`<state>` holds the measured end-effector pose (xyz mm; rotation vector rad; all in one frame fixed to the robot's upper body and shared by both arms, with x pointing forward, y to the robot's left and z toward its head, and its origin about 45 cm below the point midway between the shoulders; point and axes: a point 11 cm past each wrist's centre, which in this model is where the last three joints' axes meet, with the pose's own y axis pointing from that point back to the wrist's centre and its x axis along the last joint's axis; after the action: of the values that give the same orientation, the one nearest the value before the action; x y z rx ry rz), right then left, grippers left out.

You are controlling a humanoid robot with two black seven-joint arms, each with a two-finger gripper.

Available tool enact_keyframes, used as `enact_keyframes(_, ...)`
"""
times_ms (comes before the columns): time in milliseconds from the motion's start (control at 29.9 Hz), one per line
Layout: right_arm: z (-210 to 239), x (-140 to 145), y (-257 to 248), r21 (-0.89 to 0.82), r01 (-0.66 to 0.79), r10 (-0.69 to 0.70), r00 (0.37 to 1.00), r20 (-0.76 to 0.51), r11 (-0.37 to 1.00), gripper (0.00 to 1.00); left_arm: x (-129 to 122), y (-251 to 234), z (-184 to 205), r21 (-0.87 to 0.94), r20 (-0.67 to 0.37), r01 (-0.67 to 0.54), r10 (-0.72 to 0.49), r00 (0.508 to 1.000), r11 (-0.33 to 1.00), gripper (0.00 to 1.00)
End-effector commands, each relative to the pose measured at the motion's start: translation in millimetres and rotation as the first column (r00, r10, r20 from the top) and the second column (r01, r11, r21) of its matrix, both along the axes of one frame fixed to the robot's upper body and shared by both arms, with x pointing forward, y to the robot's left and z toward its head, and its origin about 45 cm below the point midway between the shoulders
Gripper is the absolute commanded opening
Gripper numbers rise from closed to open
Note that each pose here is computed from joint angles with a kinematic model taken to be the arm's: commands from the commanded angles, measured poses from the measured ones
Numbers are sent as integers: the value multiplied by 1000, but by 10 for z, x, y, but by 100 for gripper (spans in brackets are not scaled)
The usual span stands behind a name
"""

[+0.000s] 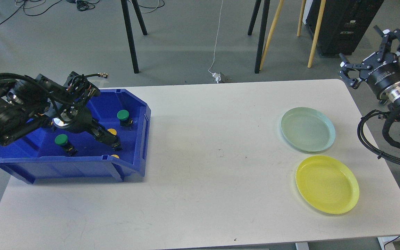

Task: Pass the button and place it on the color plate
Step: 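Close the left gripper on the yellow button inside the bin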

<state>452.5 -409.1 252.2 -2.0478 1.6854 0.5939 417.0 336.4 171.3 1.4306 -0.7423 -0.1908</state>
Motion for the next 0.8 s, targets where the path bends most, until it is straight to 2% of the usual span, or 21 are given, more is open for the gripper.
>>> enact_keyframes(0,-4,-1,1,0,0,0,1000,-1,1000,100,41,-44,-34,6,5,-2,2,1000,1000,96)
enact_keyframes(167,-65,-34,-11,1,2,-2,1000,-14,1000,100,25,-51,-65,3,-1,-3,3,1000,1000,92)
enact_keyframes(267,-78,-42,-16,1,4,-4,1000,-15,1000,100,13,-49,-86,3,-5,-4,4,1000,1000,80)
enact_keyframes(401,-122,-67,-26,2,6,-6,1000,-24,1000,100,8,-87,-118,2,-10,1,-1,1000,1000,76)
enact_keyframes(602,-165,-92,-37,5,9,-9,999,-33,1000,100,15,-67,-160,9,-10,-12,12,1000,1000,64)
enact_keyframes(769,-179,-100,-40,5,10,-9,999,-36,1000,100,55,-62,-175,1,33,5,-5,999,1000,55)
